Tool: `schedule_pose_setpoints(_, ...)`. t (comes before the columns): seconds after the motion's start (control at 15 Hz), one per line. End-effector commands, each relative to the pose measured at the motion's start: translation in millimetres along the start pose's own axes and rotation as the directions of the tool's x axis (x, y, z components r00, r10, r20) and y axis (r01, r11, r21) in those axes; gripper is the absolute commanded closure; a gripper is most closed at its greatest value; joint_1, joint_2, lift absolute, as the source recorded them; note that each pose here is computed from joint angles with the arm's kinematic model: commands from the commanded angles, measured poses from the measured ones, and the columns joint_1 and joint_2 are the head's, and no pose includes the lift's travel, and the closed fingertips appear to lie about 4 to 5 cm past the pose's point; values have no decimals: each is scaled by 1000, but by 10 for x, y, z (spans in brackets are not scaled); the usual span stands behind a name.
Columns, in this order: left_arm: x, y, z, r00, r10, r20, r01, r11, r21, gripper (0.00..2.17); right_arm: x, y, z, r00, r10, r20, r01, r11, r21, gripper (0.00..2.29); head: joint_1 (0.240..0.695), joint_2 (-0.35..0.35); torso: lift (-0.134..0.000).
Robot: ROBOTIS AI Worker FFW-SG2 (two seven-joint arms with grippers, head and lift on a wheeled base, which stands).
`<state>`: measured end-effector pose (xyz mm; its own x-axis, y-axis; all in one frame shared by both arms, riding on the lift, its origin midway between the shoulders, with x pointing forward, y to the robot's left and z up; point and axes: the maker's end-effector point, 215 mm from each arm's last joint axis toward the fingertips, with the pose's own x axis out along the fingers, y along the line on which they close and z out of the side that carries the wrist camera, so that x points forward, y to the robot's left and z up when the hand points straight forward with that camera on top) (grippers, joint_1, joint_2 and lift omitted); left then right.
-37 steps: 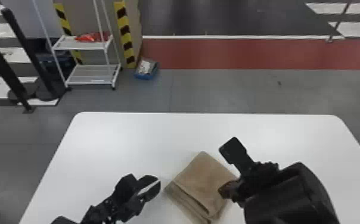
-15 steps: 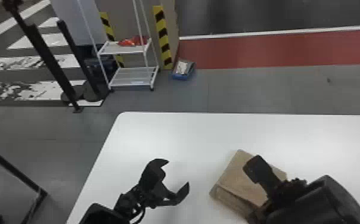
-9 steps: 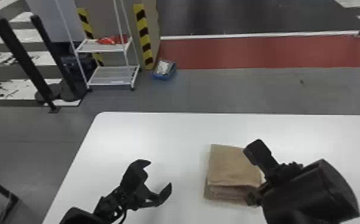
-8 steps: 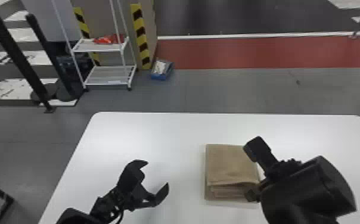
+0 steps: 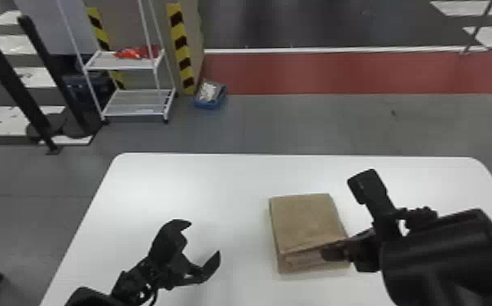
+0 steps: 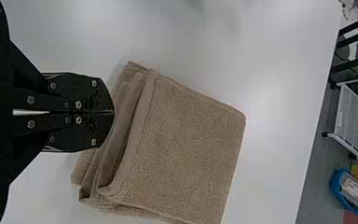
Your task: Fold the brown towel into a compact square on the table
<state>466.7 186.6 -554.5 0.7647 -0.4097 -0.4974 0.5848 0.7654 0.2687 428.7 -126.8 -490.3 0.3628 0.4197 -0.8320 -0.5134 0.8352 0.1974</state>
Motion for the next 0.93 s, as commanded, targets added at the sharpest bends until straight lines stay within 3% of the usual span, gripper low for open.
schedule_pose_setpoints(0.0, 9, -25, 11, 1000, -4, 1, 4, 1000, 1, 43, -79, -190, 172, 998, -55, 32, 54, 998, 16, 1602, 695, 78, 0)
schedule_pose_setpoints(0.27, 6, -47, -2, 1000, -7, -1, 7, 1000, 1, 43, 236, -611, 45, 989, -141, -45, 141, 990, 10, 1598, 695, 35, 0)
schedule_pose_setpoints(0.67, 0, -64, -33, 1000, -8, -5, 8, 1000, -2, 43, 399, -502, -224, 987, -118, -109, 118, 993, -5, 1602, 695, 24, 0)
schedule_pose_setpoints(0.8, 0, -64, -33, 1000, -8, -5, 8, 1000, -2, 43, 404, -515, -295, 987, -123, -105, 122, 992, -20, 1602, 695, 27, 0)
schedule_pose_setpoints(0.87, 3, -71, -22, 1000, -11, -4, 11, 1000, -1, 43, 353, -550, -309, 990, -116, -83, 117, 993, 10, 1598, 695, 27, 0)
